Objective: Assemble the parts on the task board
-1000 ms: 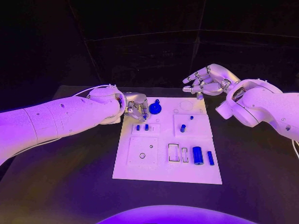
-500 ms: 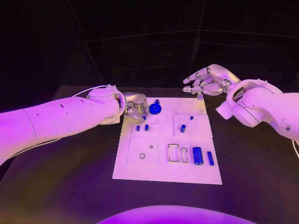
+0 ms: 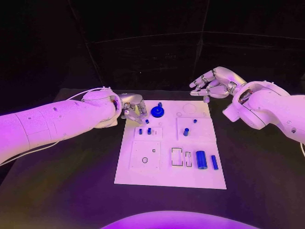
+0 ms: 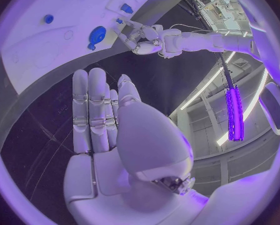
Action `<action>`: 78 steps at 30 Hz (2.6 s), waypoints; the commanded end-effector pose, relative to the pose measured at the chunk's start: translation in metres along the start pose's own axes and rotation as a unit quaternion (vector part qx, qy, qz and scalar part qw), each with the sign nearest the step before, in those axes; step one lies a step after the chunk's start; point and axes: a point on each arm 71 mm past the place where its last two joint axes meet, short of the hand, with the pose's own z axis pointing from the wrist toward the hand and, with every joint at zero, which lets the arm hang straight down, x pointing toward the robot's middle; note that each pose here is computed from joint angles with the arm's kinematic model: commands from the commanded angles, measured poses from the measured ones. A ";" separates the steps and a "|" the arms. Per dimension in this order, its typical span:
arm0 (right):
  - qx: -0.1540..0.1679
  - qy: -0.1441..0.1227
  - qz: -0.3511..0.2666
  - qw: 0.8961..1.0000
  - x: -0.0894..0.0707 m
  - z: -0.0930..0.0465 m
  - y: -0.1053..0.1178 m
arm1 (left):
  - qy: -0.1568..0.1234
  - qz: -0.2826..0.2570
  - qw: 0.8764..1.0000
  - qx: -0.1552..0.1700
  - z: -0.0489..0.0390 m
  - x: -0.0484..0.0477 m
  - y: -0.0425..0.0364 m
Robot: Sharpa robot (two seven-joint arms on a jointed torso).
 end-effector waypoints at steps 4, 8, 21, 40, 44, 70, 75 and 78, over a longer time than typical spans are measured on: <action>-0.002 0.040 -0.139 0.990 -0.001 -0.004 -0.008 | -0.079 -0.176 0.980 0.040 -0.0162 -0.0168 0.0155; 0.001 0.049 -0.201 0.978 0.001 -0.012 -0.013 | -0.128 -0.283 0.947 0.078 -0.0278 -0.0274 0.0246; 0.002 0.079 -0.322 0.943 0.027 -0.026 -0.024 | -0.208 -0.544 0.794 0.176 -0.0434 -0.0405 0.0251; 0.003 0.109 -0.329 0.938 0.061 -0.021 -0.030 | -0.199 -0.570 0.774 0.191 -0.0464 -0.0344 0.0156; 0.005 0.118 -0.329 0.937 0.065 -0.019 -0.031 | -0.196 -0.571 0.774 0.190 -0.0466 -0.0339 0.0157; 0.021 0.148 -0.330 0.932 0.078 -0.013 -0.035 | -0.192 -0.572 0.775 0.187 -0.0455 -0.0331 0.0160; 0.025 0.139 -0.336 0.931 0.077 -0.012 -0.035 | -0.191 -0.573 0.775 0.186 -0.0454 -0.0330 0.0163; 0.021 0.128 -0.335 0.933 0.076 -0.012 -0.034 | -0.190 -0.573 0.776 0.185 -0.0454 -0.0329 0.0166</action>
